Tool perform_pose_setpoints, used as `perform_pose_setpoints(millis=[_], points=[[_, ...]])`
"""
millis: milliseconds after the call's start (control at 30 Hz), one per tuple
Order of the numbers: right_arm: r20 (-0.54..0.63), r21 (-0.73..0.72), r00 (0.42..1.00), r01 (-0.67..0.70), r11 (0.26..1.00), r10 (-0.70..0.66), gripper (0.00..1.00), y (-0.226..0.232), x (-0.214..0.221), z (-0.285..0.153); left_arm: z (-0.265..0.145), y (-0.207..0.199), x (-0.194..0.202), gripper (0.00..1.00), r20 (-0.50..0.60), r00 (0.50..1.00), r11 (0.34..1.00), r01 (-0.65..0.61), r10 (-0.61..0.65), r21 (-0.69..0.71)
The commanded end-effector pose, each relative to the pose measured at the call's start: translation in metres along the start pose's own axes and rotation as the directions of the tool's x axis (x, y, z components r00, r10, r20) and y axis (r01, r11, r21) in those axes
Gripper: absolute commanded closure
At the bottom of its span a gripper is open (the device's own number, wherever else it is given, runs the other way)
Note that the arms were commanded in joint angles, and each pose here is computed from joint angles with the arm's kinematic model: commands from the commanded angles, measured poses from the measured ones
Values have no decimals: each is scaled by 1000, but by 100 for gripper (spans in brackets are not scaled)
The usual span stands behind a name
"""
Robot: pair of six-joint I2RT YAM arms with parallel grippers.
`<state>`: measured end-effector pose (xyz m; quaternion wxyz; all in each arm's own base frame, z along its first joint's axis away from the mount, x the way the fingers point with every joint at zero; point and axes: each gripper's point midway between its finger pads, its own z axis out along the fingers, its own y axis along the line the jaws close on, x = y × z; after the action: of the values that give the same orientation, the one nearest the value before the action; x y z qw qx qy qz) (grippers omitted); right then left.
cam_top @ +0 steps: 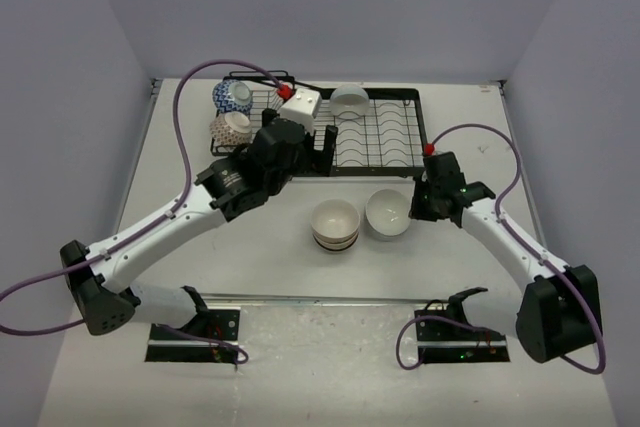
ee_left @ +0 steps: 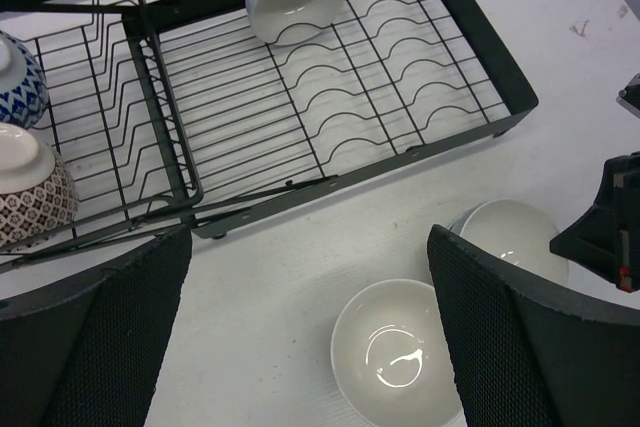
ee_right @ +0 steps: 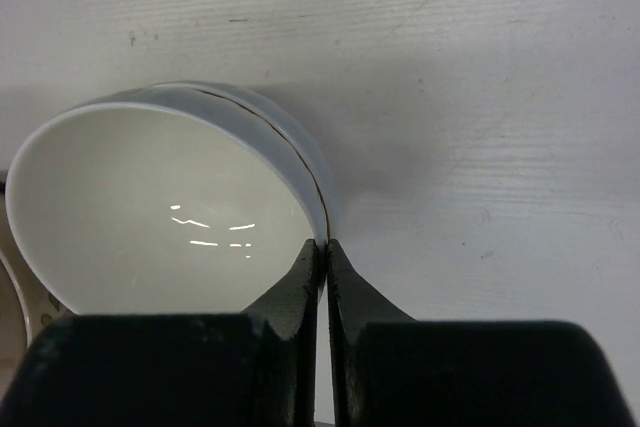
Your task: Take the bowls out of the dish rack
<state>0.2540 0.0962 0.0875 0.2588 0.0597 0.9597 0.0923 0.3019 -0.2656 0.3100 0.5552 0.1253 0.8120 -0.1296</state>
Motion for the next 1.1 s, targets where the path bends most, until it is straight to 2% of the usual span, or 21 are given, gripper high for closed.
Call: perform_pose_setpoints(millis=[0,200,267,300,400,467,533,633,700,733,767,800,833,867,900,933,967,1000,1067], points=[[15,-22,1000,-8,1000,9,100,6,-3,4,12,-5,-2,0,17,1000,1000,1,-1,21],[56,-30,998,-10,1000,12,96,8,-12,-9,20,-7,4,0,4,1000,1000,3,-3,19],[66,-11,998,-11,1000,12,86,4,-13,-14,22,-5,2,0,8,1000,1000,12,-12,13],[77,-11,997,-11,1000,12,76,4,-16,-17,23,-4,0,0,19,1000,1000,18,-18,10],[103,-22,994,-15,1000,17,74,6,-20,-28,36,-1,-6,0,31,999,999,37,-37,0],[141,-32,990,-15,999,20,68,6,-25,-42,47,5,-19,0,38,999,999,38,-38,-17],[172,-30,985,-18,999,23,57,5,-30,-58,68,8,-17,0,17,1000,998,-4,5,-60],[251,-43,968,-19,999,29,51,5,-40,-88,96,9,-32,0,21,989,982,-144,147,-119],[322,-67,946,-18,998,39,45,5,-47,-111,121,14,-40,0,18,951,936,-301,310,-184],[345,-78,938,-13,997,39,45,5,-48,-119,130,18,-41,0,2,911,891,-404,413,-210],[363,-90,931,-8,996,41,44,6,-48,-126,140,20,-49,0,24,893,869,-431,450,-244],[409,-106,911,1,994,43,43,6,-51,-141,160,11,-41,0,17,865,847,-486,501,-216],[424,-111,905,3,994,45,42,5,-51,-147,170,7,-44,0,25,816,802,-561,577,-208],[441,-114,897,6,993,45,40,5,-51,-153,180,2,-42,0,21,790,778,-599,613,-189],[461,-121,886,13,993,44,39,5,-54,-161,205,-8,-21,0,-3,756,748,-649,655,-139],[474,-133,879,19,991,47,39,6,-52,-168,212,-12,-35,0,19,741,733,-660,672,-164],[485,-146,874,31,989,44,39,7,-53,-172,220,-11,-38,0,9,700,689,-701,714,-183],[488,-157,872,47,987,36,39,10,-52,-173,240,-13,-19,3,-22,672,659,-733,741,-169],[498,-180,867,68,981,31,39,14,-51,-174,252,-17,-26,5,-6,611,600,-780,792,-177]])
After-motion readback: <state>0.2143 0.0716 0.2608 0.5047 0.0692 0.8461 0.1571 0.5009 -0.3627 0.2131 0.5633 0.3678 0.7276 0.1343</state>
